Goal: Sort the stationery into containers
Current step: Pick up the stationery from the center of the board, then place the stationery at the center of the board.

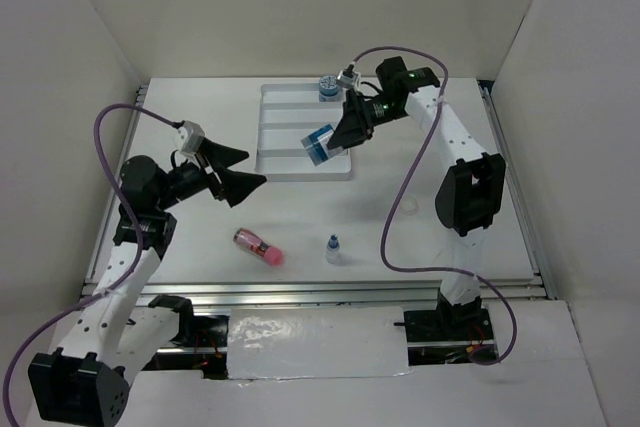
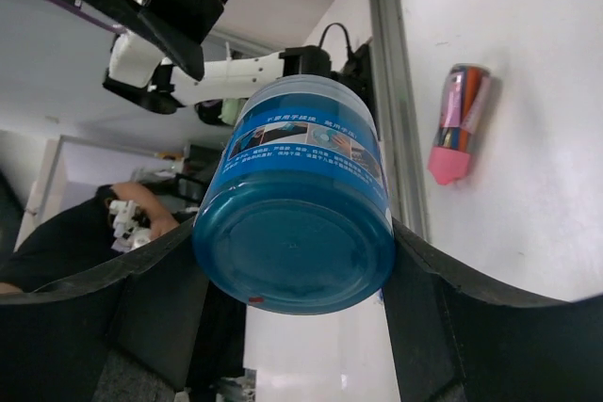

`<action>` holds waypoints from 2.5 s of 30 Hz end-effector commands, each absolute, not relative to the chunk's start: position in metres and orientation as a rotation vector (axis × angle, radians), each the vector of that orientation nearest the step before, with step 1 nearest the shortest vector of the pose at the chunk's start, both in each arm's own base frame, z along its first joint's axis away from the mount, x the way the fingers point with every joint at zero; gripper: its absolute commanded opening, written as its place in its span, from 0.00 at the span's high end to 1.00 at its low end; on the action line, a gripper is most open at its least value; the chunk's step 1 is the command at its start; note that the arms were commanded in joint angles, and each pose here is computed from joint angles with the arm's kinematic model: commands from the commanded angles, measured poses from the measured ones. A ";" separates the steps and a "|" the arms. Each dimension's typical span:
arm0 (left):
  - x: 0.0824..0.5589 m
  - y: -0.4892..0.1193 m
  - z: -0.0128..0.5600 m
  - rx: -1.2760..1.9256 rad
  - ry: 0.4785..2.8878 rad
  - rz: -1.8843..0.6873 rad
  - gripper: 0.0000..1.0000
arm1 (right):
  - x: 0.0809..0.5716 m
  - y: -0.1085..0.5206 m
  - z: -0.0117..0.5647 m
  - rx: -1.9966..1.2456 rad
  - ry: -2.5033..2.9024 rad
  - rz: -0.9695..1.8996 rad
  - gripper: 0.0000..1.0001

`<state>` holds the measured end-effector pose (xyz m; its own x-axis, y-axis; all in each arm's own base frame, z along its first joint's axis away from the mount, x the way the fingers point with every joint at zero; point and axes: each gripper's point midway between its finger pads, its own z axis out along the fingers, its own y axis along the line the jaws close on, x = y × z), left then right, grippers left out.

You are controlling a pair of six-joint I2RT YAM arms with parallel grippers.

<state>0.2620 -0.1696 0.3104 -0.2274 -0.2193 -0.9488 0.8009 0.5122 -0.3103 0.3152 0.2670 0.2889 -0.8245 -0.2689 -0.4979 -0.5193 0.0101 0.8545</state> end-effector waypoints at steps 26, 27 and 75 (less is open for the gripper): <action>0.275 -0.197 0.330 0.673 1.367 -0.678 0.01 | 0.217 0.313 0.397 -1.325 1.676 2.196 0.91; 0.274 -0.198 0.333 0.678 1.360 -0.687 0.01 | 0.216 0.315 0.393 -1.338 1.680 2.193 0.91; 0.259 -0.209 0.369 0.779 1.264 -0.732 0.02 | 0.208 0.324 0.363 -1.379 1.820 2.148 0.93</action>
<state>0.2598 -0.2088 0.3391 0.0684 -0.0290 -0.9972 0.8358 0.5475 0.0414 0.2445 0.3490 0.3594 -0.7805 -0.3565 -0.5136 -0.4539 -0.2417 0.8576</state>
